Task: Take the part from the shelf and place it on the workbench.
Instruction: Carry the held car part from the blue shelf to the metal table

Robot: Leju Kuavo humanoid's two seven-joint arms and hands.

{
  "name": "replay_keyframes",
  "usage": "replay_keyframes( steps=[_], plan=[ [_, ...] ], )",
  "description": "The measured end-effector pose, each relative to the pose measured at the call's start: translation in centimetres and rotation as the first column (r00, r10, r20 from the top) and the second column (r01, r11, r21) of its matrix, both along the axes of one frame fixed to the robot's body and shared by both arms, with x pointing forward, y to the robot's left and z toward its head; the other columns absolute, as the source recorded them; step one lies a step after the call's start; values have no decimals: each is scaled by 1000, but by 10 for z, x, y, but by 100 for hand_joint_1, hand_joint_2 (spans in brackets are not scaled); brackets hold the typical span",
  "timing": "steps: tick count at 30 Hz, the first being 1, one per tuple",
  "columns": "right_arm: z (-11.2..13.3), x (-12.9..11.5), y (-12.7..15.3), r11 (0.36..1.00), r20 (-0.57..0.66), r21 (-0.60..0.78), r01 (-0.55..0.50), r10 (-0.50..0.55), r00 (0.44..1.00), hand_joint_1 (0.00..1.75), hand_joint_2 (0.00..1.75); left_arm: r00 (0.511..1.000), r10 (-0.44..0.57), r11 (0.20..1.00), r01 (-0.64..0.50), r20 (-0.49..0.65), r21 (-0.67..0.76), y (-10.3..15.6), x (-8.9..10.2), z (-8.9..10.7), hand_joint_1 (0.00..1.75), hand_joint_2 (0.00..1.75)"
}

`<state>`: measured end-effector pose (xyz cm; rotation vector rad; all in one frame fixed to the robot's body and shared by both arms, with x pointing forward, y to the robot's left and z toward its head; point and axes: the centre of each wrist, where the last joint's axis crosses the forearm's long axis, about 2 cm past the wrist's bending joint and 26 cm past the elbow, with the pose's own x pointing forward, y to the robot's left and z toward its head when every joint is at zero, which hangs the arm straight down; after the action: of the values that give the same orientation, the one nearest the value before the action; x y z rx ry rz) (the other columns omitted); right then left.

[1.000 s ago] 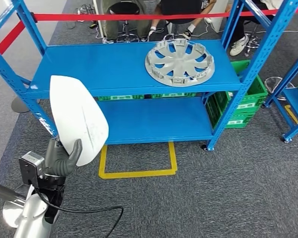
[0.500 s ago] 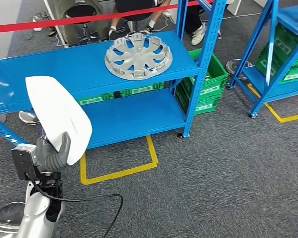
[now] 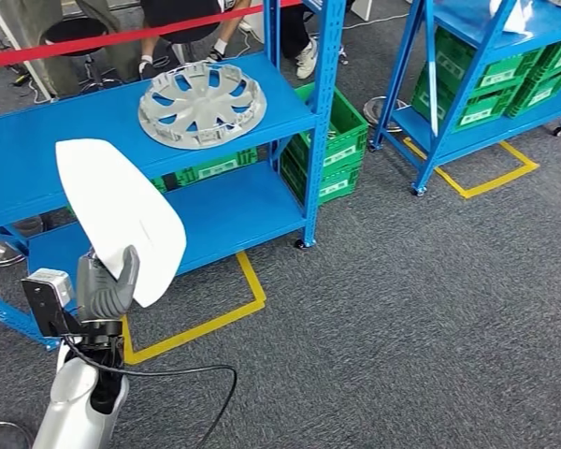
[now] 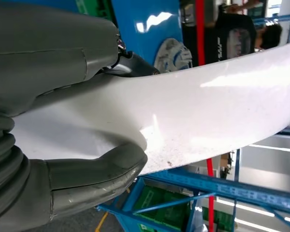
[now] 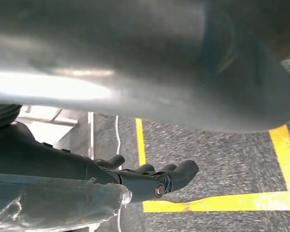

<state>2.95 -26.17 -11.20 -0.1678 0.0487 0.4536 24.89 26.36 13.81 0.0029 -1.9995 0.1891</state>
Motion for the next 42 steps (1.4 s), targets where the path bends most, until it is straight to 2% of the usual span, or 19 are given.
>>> replay_keyframes(
  steps=[10, 18, 26, 42],
  plan=[
    [0, 1, 0, 1000, 12, 8, -11, 11, 1000, 0, 0, 993, -103, 994, 101, 62, 36, 0, 1, 1, 175, 175],
    [0, 1, 2, 999, 15, 15, -34, 34, 999, 0, 0, 977, -191, 981, 187, 98, 50, 14, 0, -1, 175, 175],
    [0, 2, 2, 999, 16, 15, -33, 33, 999, 0, 0, 974, -207, 977, 202, 92, 61, 18, 0, -3, 175, 175],
    [0, 1, 5, 1000, 22, 14, -19, 19, 1000, 0, 0, 970, -229, 973, 225, 85, 49, 8, -2, -5, 175, 175]
  ],
)
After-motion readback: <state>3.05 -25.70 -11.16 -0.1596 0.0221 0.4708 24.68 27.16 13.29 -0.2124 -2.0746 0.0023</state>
